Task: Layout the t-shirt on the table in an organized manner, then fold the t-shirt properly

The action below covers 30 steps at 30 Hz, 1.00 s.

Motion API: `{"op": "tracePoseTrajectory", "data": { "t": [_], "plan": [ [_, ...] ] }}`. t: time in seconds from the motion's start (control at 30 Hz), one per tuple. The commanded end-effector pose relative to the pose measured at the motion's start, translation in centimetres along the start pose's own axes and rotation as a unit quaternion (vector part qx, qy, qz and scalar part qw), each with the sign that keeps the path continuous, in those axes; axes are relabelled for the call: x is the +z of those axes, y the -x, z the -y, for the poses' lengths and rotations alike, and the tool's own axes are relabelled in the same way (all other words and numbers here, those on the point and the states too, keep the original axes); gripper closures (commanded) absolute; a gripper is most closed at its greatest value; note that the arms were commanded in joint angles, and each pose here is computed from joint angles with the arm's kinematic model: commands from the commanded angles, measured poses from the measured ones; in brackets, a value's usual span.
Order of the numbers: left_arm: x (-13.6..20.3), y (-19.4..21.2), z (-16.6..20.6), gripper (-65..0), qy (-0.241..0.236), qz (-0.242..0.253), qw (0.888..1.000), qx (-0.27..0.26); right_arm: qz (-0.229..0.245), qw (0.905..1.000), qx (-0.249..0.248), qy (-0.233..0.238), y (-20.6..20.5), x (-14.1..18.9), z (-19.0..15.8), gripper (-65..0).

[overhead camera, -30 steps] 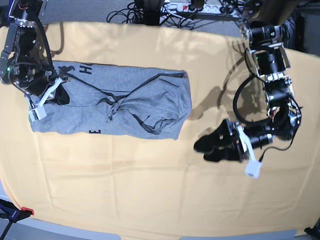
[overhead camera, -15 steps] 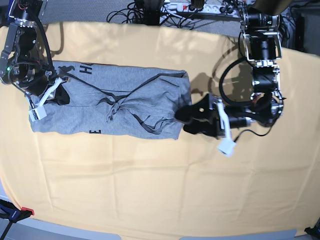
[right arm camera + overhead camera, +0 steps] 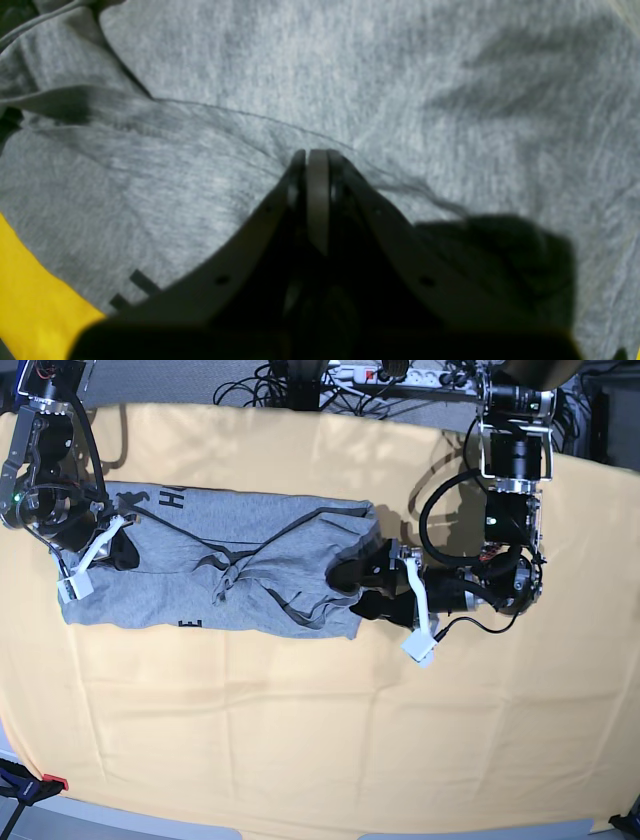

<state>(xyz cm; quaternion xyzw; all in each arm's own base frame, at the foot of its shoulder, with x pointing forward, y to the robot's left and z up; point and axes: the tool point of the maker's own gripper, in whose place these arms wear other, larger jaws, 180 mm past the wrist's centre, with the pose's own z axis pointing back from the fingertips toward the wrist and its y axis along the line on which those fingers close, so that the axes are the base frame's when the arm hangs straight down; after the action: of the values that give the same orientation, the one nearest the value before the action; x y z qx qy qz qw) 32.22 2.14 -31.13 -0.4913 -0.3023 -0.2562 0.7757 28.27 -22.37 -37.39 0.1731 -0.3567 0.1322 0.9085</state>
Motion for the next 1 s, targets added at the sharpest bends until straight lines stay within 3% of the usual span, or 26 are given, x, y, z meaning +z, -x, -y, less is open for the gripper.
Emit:
{"op": "tracePoseTrajectory", "data": {
  "t": [0.0,0.4,0.47,0.57,0.6,0.83,0.97],
  "plan": [
    [0.0,-2.1,0.7,-49.2,0.012,0.028,0.999,-0.017,0.014,0.9998,0.013,0.004,-1.2,0.5,0.4,0.0],
    [-1.8,-1.7,1.2,-47.4,0.013,0.019,1.0,-0.019,0.013,0.9998,0.013,0.004,-1.2,0.5,0.4,0.0],
    [-1.8,-1.7,1.2,-37.2,0.013,0.019,1.0,-0.019,0.014,0.9998,0.013,0.004,-1.2,0.5,0.4,0.0],
    [-1.8,-1.8,1.3,-5.9,0.016,0.022,0.999,-0.018,0.014,0.9998,0.013,0.004,-1.2,0.5,0.4,0.0],
    [-1.8,-1.9,1.4,0.0,0.019,0.025,0.999,-0.017,0.014,0.9998,0.013,0.004,-1.2,0.5,0.4,0.0],
    [-1.5,-3.4,3.5,0.0,0.077,0.066,0.995,-0.002,0.014,0.9998,0.013,0.004,-1.2,0.5,0.4,0.0],
    [-2.0,-3.4,5.2,0.0,0.12,0.066,0.991,0.004,0.014,0.9998,0.013,0.004,-1.2,0.5,0.4,0.0]
  ]
}}
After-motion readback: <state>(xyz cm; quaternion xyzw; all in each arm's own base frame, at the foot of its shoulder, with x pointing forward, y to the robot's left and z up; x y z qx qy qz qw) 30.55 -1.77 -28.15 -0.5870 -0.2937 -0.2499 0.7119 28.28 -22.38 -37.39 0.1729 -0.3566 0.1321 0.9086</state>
